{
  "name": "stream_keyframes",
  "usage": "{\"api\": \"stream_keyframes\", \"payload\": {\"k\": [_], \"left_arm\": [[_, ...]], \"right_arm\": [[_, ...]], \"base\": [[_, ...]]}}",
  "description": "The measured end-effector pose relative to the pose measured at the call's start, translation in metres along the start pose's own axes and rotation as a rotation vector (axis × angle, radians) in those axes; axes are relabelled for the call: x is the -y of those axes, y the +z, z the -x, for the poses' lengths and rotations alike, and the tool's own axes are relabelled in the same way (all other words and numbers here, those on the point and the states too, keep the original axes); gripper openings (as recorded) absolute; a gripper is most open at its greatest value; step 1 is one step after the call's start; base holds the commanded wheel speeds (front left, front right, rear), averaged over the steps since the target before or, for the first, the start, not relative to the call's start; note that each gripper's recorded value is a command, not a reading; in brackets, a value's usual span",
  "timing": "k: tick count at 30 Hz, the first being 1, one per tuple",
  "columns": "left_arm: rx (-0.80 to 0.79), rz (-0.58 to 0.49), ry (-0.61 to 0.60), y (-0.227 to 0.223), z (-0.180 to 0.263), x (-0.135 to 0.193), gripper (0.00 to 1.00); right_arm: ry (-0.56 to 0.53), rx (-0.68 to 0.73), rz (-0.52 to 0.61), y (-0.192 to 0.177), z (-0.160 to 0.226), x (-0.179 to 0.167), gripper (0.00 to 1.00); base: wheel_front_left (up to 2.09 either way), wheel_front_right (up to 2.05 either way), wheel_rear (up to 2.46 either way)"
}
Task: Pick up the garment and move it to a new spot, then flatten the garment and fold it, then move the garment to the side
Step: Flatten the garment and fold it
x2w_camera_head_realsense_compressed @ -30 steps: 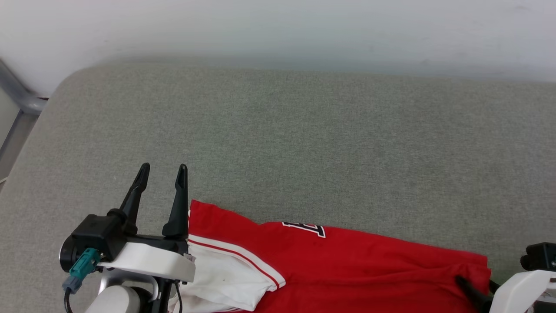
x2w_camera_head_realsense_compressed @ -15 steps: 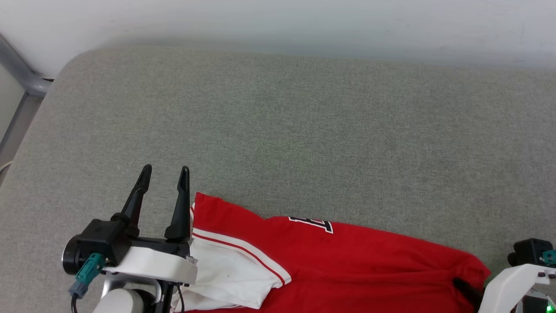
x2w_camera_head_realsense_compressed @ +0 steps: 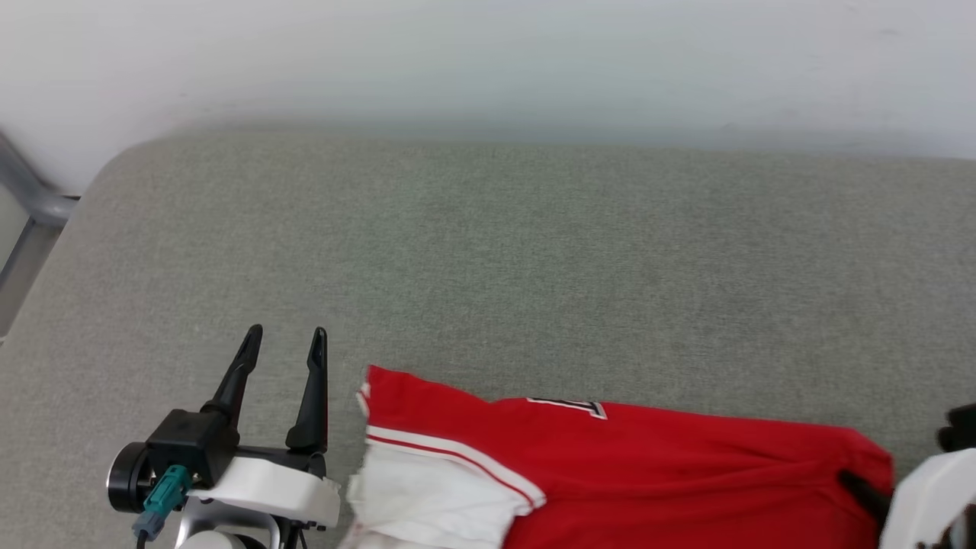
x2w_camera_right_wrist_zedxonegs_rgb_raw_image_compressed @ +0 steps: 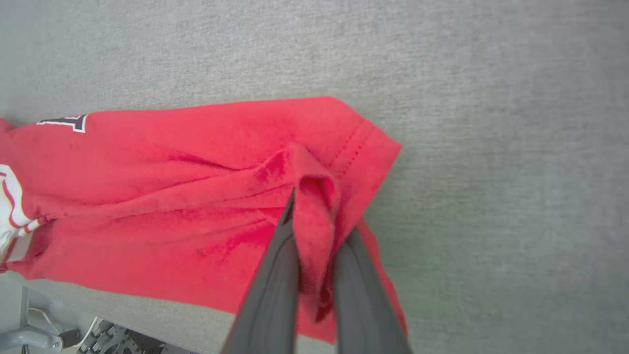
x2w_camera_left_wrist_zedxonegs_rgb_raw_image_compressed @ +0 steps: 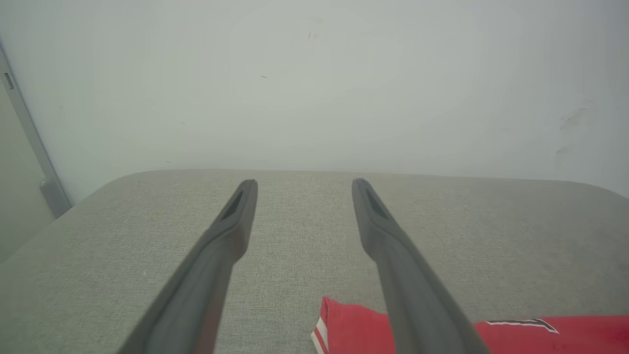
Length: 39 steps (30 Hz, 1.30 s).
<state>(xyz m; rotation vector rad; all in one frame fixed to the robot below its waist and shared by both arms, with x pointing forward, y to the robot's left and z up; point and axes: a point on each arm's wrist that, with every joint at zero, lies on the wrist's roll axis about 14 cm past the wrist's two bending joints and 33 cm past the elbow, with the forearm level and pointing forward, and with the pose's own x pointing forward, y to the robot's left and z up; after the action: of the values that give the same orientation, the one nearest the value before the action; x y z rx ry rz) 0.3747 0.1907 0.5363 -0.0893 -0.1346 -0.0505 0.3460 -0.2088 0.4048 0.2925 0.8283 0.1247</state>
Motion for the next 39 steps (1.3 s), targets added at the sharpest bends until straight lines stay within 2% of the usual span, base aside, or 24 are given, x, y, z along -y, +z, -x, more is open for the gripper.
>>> {"api": "stream_keyframes", "payload": {"k": [9,12,16,25,31,39], "left_arm": [[0.002,0.004,-0.039,0.001,0.002,0.013,1.0],[0.001,0.004,-0.048,0.001,0.002,0.016,1.0],[-0.006,-0.004,-0.054,0.0,0.004,0.017,1.0],[-0.013,-0.012,-0.041,0.001,0.01,0.012,1.0],[-0.012,-0.015,-0.028,0.004,0.012,0.007,1.0],[-0.024,-0.012,-0.005,-0.002,0.006,0.0,1.0]], "right_arm": [[-0.171,0.069,-0.125,0.016,0.041,0.071,0.0],[-0.136,0.074,-0.243,0.012,0.045,0.07,0.0],[0.109,0.032,-0.447,0.006,0.035,0.018,0.0],[0.603,-0.071,-0.671,0.009,0.03,-0.075,0.0],[0.827,-0.167,-0.702,0.004,0.023,-0.148,0.0],[0.956,-0.269,-0.649,-0.004,0.01,-0.222,0.0]], "base": [[0.0,0.0,0.0],[0.0,0.0,0.0],[0.0,0.0,0.0],[0.0,0.0,0.0],[0.0,0.0,0.0],[0.0,0.0,0.0]]}}
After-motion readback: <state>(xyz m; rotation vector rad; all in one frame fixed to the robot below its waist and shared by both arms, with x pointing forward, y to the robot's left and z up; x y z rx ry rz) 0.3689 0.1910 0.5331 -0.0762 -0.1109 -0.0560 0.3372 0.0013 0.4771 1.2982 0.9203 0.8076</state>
